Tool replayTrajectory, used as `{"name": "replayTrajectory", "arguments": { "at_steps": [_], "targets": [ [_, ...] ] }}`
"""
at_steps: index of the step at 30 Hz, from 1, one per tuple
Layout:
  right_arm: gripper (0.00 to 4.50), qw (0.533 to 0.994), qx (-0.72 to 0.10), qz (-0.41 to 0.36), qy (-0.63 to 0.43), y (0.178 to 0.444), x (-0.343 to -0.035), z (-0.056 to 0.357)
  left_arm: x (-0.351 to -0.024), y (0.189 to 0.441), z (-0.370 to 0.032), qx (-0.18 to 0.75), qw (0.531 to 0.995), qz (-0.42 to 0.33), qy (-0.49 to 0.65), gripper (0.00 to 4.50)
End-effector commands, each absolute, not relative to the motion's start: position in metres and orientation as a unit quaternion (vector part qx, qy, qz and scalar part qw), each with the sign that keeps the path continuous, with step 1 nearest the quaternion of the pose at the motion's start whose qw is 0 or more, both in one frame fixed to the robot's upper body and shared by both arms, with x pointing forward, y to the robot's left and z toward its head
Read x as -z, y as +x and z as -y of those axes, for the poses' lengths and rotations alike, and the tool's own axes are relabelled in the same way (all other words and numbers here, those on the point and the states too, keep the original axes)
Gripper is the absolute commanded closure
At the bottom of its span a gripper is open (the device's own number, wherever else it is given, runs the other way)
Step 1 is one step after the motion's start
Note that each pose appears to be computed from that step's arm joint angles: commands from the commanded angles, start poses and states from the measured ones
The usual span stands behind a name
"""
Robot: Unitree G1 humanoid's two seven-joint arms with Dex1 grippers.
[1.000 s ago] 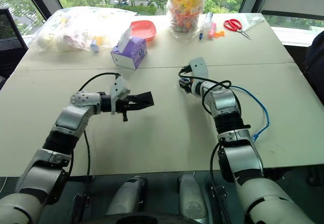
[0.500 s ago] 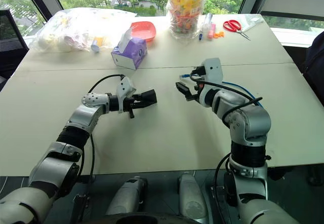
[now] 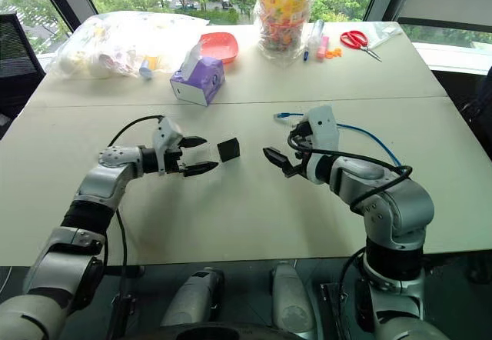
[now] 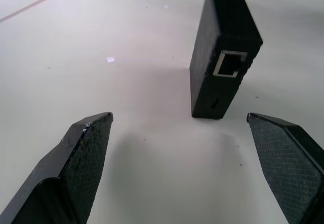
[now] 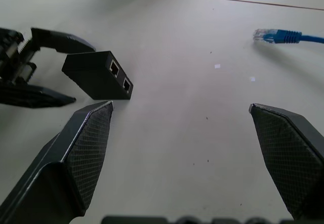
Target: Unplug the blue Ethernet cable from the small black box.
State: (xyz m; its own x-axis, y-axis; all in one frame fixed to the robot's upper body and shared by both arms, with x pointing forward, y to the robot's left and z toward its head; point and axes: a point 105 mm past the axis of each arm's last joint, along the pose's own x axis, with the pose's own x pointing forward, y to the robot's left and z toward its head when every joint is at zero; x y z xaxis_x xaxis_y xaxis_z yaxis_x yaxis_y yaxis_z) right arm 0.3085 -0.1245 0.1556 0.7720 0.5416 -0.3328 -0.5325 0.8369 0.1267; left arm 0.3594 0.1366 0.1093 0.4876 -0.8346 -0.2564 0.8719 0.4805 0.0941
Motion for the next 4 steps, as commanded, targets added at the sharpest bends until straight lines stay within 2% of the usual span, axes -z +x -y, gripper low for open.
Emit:
{"name": "replayTrajectory", "arguments": {
  "at_steps": [1,4],
  "targets": [
    [0.0,0.939,-0.303,-0.164,-0.002,0.3,-0.162,0.124,-0.136,0.348,-0.142,0.501,0.858,-0.055,0.099,0.07],
    [0.0,0.935,-0.313,-0.168,-0.006,0.297,-0.159,0.124,-0.139,0.334,-0.141,0.512,0.852,-0.058,0.094,0.07]
  ]
}}
